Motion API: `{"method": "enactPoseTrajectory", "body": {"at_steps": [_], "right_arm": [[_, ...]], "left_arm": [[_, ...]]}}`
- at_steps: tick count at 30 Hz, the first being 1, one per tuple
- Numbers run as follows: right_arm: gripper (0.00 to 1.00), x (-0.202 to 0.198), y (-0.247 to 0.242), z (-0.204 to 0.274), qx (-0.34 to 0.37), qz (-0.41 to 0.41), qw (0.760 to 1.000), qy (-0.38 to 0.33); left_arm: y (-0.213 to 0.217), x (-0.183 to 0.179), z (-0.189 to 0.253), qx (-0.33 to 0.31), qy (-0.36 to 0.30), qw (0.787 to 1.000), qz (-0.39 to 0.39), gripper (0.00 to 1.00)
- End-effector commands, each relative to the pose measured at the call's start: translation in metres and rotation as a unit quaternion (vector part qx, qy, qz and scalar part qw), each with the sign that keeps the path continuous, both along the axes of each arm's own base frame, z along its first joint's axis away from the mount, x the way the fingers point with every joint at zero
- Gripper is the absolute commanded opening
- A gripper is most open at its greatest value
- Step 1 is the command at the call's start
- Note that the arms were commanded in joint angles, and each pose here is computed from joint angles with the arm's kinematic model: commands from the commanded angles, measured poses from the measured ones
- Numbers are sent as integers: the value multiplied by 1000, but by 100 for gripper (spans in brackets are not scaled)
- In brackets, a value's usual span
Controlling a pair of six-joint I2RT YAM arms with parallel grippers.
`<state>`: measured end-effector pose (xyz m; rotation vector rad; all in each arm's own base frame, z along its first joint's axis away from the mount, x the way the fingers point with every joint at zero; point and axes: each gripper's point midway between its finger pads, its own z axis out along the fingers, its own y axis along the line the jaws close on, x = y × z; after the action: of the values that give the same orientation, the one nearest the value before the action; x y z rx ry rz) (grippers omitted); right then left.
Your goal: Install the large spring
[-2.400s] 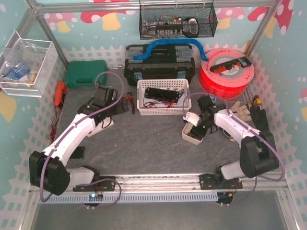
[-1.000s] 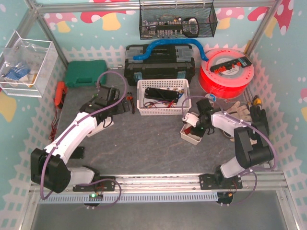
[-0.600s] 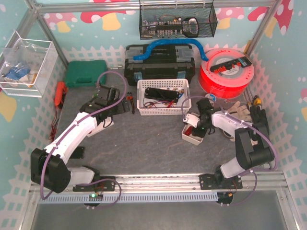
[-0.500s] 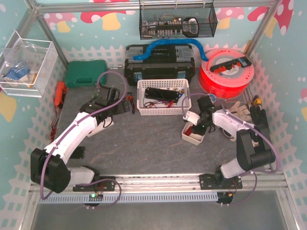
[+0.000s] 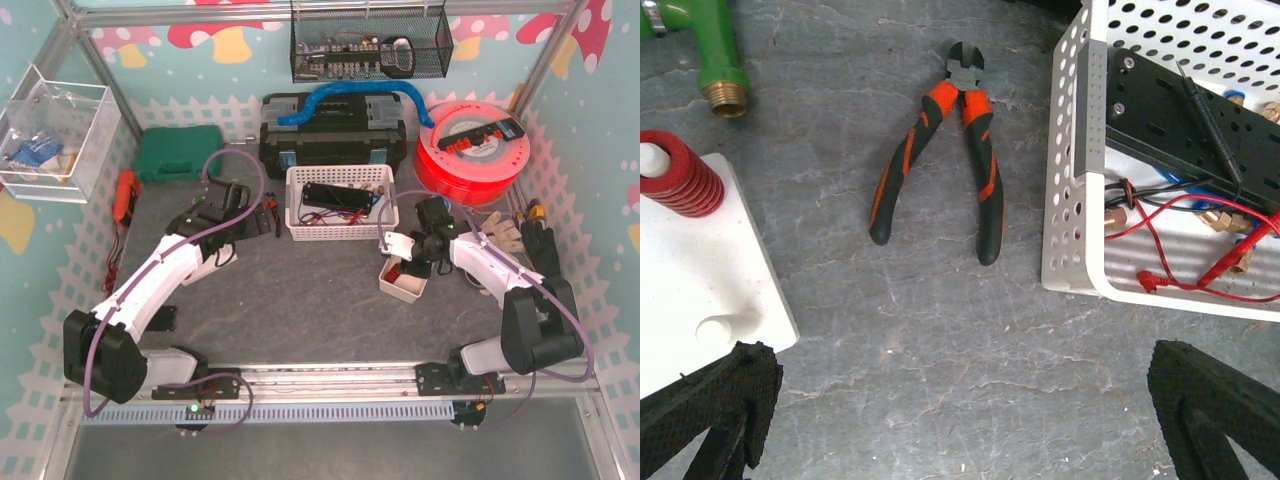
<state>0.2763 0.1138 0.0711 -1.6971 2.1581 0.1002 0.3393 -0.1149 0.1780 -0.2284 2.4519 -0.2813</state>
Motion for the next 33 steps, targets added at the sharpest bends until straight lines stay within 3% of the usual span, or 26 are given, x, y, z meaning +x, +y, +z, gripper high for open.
{"method": "enactPoseTrajectory", "body": {"at_steps": [1, 8, 18, 33], "right_arm": [[50, -11, 11, -2, 14, 78, 997, 6], [46, -16, -5, -19, -42, 128, 991, -13], [47, -6, 4, -10, -48, 182, 981, -50], [48, -17, 13, -33, -64, 227, 972, -10]], "left_arm": [[-1, -5, 4, -4, -5, 1000, 2, 99], [1, -10, 4, -4, -7, 1000, 3, 99], [4, -19, -8, -6, 2, 1000, 5, 99], [6, -21, -10, -3, 2, 1000, 7, 99]]}}
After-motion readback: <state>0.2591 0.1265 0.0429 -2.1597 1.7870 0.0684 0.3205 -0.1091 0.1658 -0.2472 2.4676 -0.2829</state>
